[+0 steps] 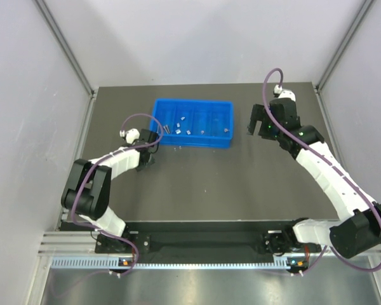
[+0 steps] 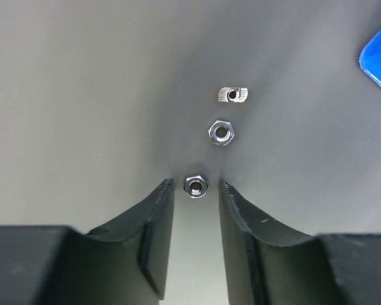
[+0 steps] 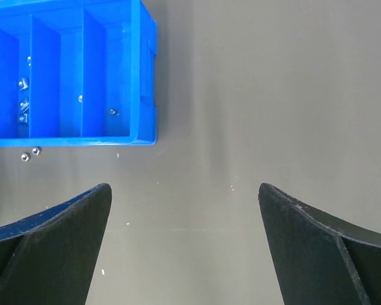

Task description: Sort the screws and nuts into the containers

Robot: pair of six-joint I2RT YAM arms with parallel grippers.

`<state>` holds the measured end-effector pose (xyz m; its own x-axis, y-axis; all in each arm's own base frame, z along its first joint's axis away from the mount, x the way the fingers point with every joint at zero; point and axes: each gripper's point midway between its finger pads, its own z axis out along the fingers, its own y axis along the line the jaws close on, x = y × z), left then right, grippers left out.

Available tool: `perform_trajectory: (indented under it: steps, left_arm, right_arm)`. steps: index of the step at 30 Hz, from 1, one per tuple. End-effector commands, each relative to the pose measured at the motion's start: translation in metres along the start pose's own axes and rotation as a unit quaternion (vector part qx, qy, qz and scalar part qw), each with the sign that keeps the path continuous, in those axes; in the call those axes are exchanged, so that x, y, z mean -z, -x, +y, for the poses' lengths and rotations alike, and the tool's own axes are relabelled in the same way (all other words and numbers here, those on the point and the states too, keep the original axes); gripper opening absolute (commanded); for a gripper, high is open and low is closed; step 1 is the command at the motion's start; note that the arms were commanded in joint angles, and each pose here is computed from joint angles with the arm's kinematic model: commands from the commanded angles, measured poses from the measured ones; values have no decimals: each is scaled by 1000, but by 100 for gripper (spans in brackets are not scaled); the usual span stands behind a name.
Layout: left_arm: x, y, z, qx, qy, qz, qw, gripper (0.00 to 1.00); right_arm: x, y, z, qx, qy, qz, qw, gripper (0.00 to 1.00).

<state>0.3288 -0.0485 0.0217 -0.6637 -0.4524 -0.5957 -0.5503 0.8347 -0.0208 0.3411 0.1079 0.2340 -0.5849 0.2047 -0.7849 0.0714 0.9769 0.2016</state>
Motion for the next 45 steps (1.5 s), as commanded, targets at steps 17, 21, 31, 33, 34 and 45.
perform_trajectory:
  steps: [17,21,31,33,34,45]
  left_arm:
    - [-2,-7,6,13,0,12,1000,19]
    - [6,0,4,19,-15,1,1000,15]
    - [44,37,-42,0,-100,-32,995,13]
    - [56,50,-62,-4,-125,-45,991,13]
    - [60,49,-74,-14,-135,-46,990,13]
    - [122,90,-235,-64,-271,-107,954,13]
  right_arm:
    - [7,15,-6,-17,-4,-32,999,100]
    - [4,13,-7,-17,-7,-28,999,100]
    - [6,16,-19,-36,-21,-36,998,100]
    - [6,16,-27,-44,-30,-37,998,100]
    - [6,16,-29,-46,-30,-36,998,100]
    - [22,12,-68,-71,-55,-48,995,100]
